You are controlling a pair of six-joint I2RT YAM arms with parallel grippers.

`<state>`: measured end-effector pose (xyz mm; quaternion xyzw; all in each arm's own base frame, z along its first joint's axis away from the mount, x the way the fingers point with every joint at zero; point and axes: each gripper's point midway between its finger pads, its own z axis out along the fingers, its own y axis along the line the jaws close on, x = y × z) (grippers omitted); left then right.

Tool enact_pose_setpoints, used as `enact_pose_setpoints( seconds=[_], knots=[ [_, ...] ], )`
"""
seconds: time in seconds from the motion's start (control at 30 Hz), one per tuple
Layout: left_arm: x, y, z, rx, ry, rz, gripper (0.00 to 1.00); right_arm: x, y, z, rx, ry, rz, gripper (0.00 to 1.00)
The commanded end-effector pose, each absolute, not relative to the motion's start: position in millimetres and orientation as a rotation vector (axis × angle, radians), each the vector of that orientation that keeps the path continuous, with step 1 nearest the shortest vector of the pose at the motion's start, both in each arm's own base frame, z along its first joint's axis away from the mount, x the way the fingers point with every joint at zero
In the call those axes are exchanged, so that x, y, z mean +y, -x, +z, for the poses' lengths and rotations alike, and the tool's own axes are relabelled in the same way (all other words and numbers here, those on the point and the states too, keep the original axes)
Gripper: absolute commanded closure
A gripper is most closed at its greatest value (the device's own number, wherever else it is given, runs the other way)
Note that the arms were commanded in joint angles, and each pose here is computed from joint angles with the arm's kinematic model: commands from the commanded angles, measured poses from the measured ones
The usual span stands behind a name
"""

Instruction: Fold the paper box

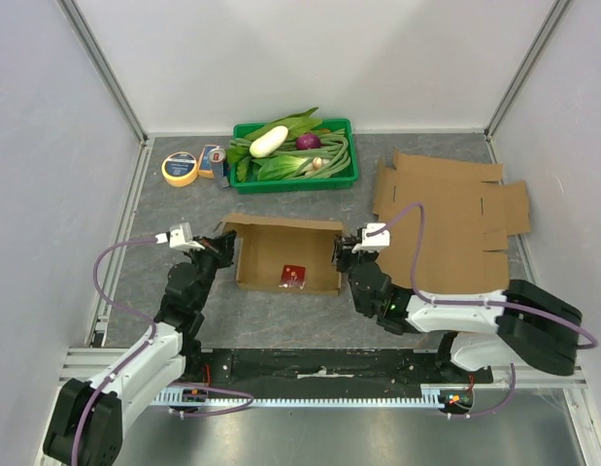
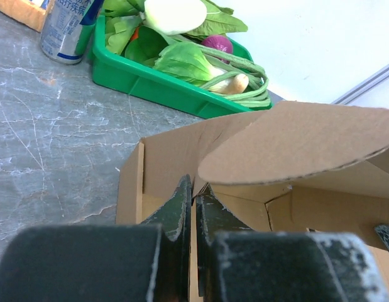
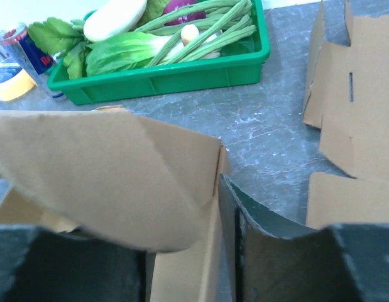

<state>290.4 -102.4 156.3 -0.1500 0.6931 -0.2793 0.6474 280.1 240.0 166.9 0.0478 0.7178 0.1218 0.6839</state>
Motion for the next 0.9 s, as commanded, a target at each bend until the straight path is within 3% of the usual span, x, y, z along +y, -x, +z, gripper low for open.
enact_pose_setpoints(
  seconds=[0.0,0.1,0.2,0.3,0.37,0.4,0.47,0.5,0.53,0.57,0.63,0.67,0.77,0.87],
  knots=[
    [-96,-282,117,1.699,0.402,-0.585,0.98,231,-258,148,1.797,-0.054,0.274,0.34],
    [-98,-283,122,1.695,0.382,-0.596,0.98,223,-218,124,1.999,0.067,0.364,0.17],
    [-99,-283,124,1.691,0.372,-0.596,0.98,221,-170,122,2.121,0.201,0.591,0.12],
    [-99,-282,125,1.691,0.369,-0.591,0.98,213,-145,182,2.030,0.229,0.809,0.09],
    [-98,-282,127,1.683,0.374,-0.592,0.98,201,-138,216,1.972,0.243,0.849,0.02],
    [-98,-283,129,1.680,0.373,-0.595,0.98,199,-140,258,1.912,0.205,0.886,0.02],
    [-100,-284,134,1.682,0.361,-0.598,0.98,222,-147,281,1.913,0.311,0.858,0.02],
    [-100,-285,134,1.685,0.362,-0.596,0.98,231,-149,337,1.839,0.318,0.906,0.02],
    [-100,-285,134,1.687,0.366,-0.593,0.98,263,-165,326,1.940,0.377,0.846,0.02],
    [-100,-286,136,1.685,0.366,-0.594,0.98,274,-170,373,1.903,0.368,0.909,0.02],
    [-102,-286,137,1.691,0.363,-0.598,0.98,312,-211,368,2.015,0.276,1.015,0.02],
    [-102,-286,137,1.698,0.366,-0.598,0.97,340,-207,393,1.960,0.307,1.270,0.03],
    [-99,-286,138,1.691,0.390,-0.597,0.96,392,-241,392,1.982,0.100,1.612,0.17],
    [-99,-285,138,1.685,0.406,-0.605,0.95,418,-267,371,1.968,-0.064,1.719,0.21]
  ],
)
